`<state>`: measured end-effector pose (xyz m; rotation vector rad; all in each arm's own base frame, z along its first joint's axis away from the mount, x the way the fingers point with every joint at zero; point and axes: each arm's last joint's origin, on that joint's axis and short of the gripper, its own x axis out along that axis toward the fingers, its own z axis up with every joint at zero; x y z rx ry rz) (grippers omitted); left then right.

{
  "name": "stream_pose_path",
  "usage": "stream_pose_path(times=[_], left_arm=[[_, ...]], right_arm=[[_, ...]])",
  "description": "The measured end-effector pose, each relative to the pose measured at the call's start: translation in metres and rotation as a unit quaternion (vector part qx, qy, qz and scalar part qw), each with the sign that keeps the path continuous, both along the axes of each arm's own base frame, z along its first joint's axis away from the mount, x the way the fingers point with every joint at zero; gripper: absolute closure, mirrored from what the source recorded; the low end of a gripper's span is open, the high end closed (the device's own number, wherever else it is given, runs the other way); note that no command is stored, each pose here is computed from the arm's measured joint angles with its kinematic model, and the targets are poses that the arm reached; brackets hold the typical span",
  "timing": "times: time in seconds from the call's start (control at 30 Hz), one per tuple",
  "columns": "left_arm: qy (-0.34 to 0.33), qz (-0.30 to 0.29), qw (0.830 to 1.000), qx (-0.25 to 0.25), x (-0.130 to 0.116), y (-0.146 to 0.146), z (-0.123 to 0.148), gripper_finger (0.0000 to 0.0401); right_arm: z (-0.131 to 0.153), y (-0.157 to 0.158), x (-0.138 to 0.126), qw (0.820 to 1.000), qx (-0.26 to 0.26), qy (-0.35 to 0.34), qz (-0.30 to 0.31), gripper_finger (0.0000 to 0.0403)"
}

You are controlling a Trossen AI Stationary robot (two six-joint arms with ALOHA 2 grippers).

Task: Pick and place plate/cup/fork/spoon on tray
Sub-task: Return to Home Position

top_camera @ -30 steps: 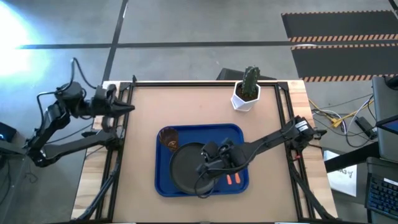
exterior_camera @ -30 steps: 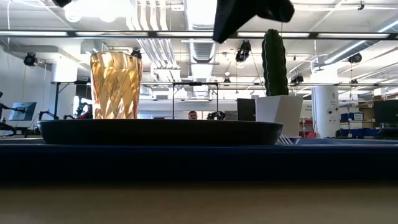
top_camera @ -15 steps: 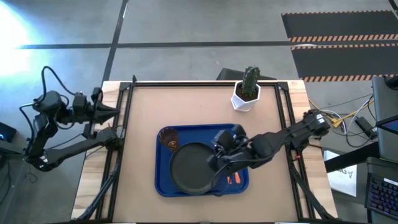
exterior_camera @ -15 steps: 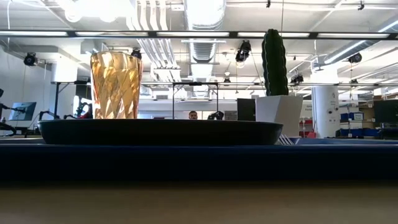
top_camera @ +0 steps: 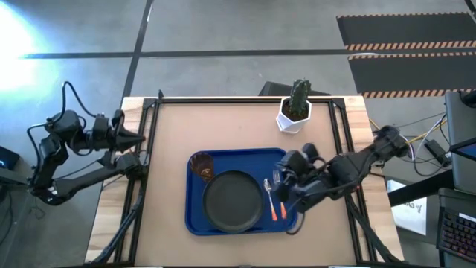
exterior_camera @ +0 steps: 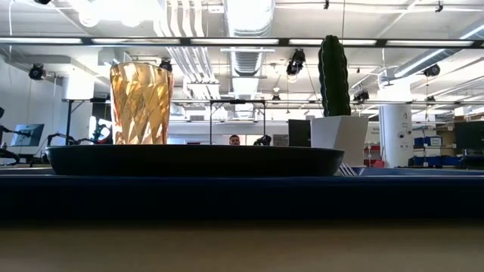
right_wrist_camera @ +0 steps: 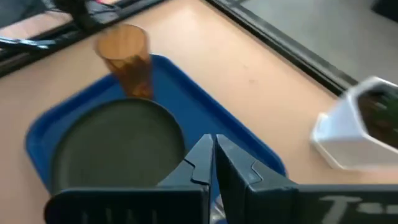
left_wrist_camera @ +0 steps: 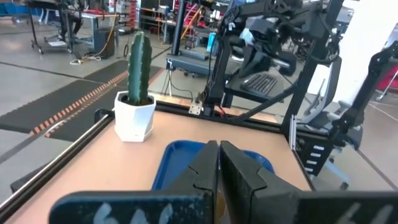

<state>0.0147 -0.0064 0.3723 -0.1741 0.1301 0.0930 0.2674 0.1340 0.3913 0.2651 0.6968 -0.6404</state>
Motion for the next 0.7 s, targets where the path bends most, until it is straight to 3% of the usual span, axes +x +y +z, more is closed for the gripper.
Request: stream_pose_path(times=[0.17, 0.47, 0.6, 0.7], left_arm=[[0.008, 0.000, 1.000, -0.006, -0.005, -0.003, -0.004, 0.0401], [-0.007, 0.001, 1.000, -0.006, -0.012, -0.008, -0.004, 0.0401], [-0.011, 0.004, 1.000, -0.020, -0.013, -0.008, -0.004, 0.0401], [-0.013, 0.006, 0.999, -0.046, -0.013, -0.008, -0.004, 0.0401]], right_arm=[[0.006, 0.008, -0.026, 0.999, -0.013, -0.024, -0.025, 0.0394], [0.012, 0.021, -0.036, 0.998, -0.049, -0.044, 0.010, 0.0394], [0.022, 0.023, -0.038, 0.998, -0.007, -0.011, 0.059, 0.0394], [0.030, 0.024, -0.038, 0.997, 0.013, -0.030, 0.066, 0.0394]])
